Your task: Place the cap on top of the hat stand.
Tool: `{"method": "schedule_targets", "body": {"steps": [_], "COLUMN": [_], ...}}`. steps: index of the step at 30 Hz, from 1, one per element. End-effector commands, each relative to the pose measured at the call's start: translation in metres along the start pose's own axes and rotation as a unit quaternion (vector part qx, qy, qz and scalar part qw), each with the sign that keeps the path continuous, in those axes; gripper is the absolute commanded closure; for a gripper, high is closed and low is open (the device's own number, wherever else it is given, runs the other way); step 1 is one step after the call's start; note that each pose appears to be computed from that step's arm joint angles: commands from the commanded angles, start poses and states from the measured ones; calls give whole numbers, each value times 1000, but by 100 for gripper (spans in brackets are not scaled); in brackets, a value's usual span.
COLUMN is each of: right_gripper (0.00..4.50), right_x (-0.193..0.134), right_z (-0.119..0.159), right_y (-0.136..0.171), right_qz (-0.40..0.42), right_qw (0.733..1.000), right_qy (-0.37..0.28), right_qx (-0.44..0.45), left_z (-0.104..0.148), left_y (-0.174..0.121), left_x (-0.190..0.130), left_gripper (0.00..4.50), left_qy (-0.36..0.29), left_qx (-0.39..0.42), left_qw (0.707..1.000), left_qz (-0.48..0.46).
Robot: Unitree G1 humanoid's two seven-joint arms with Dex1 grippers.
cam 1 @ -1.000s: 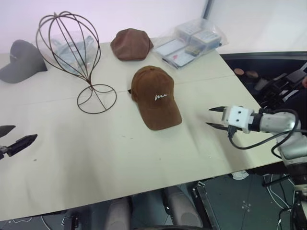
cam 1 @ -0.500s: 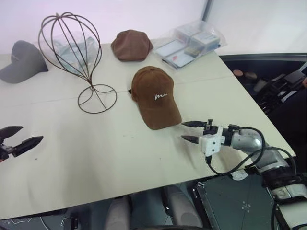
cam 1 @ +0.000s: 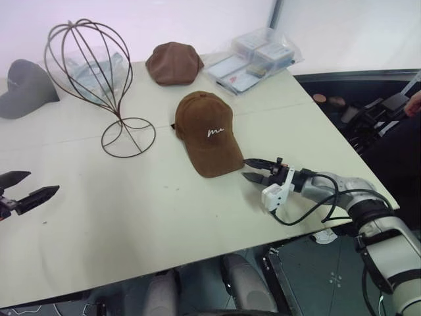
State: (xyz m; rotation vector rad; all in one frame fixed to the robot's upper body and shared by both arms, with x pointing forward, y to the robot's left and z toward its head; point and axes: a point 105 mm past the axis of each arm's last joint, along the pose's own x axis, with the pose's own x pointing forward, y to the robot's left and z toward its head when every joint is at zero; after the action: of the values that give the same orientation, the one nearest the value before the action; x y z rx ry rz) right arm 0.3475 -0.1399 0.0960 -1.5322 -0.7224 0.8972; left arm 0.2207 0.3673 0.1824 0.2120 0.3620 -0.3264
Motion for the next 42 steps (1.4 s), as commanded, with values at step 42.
{"method": "schedule_targets", "body": {"steps": [42], "right_gripper": [204], "right_x": [71], "right_z": [35], "right_y": [18], "right_qz": [-32], "right_qw": [995], "right_qy": [-89], "right_qx": [-40], "left_z": [14], "left_y": [-8], "left_x": [-6], "left_gripper": [0], "left_qy": [-27], "left_qx": [23], "left_qw": [999], "left_qz": [39]}}
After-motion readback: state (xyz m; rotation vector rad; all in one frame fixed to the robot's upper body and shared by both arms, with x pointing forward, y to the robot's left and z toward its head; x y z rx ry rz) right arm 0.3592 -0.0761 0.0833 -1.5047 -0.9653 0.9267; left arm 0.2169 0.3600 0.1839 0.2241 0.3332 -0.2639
